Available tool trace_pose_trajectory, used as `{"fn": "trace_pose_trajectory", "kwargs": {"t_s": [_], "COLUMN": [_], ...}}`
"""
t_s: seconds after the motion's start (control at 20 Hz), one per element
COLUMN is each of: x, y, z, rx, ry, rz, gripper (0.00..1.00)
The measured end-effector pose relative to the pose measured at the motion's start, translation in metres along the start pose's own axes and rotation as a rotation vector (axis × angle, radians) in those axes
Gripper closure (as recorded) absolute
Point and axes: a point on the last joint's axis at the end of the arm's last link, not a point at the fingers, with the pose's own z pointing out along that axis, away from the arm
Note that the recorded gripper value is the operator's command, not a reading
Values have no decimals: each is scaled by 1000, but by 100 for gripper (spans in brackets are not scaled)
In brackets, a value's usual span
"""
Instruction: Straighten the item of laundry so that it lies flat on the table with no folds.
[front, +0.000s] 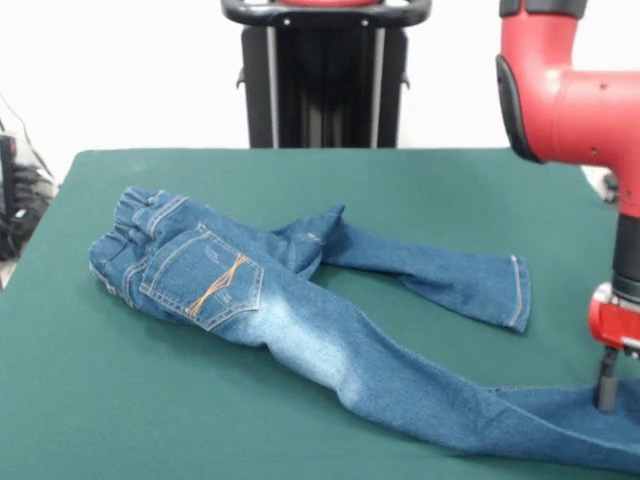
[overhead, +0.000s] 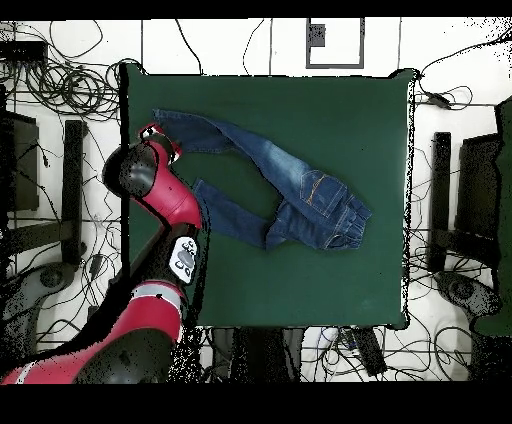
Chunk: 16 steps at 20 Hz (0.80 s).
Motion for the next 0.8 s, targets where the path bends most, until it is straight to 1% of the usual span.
{"fn": "trace_pose_trajectory", "kwargs": {"t_s": [0.05,0.15,0.35,0.8], "x": [-2,-4,-9,-13], "y": [-7,-12,-23,-32], "z": [-2,-3,-7,-10], "rx": [9,16,20,9], "ry": [8,16,55,102], "rz": [-5,-8,-10,-23], "gripper": [0,0,0,0]}}
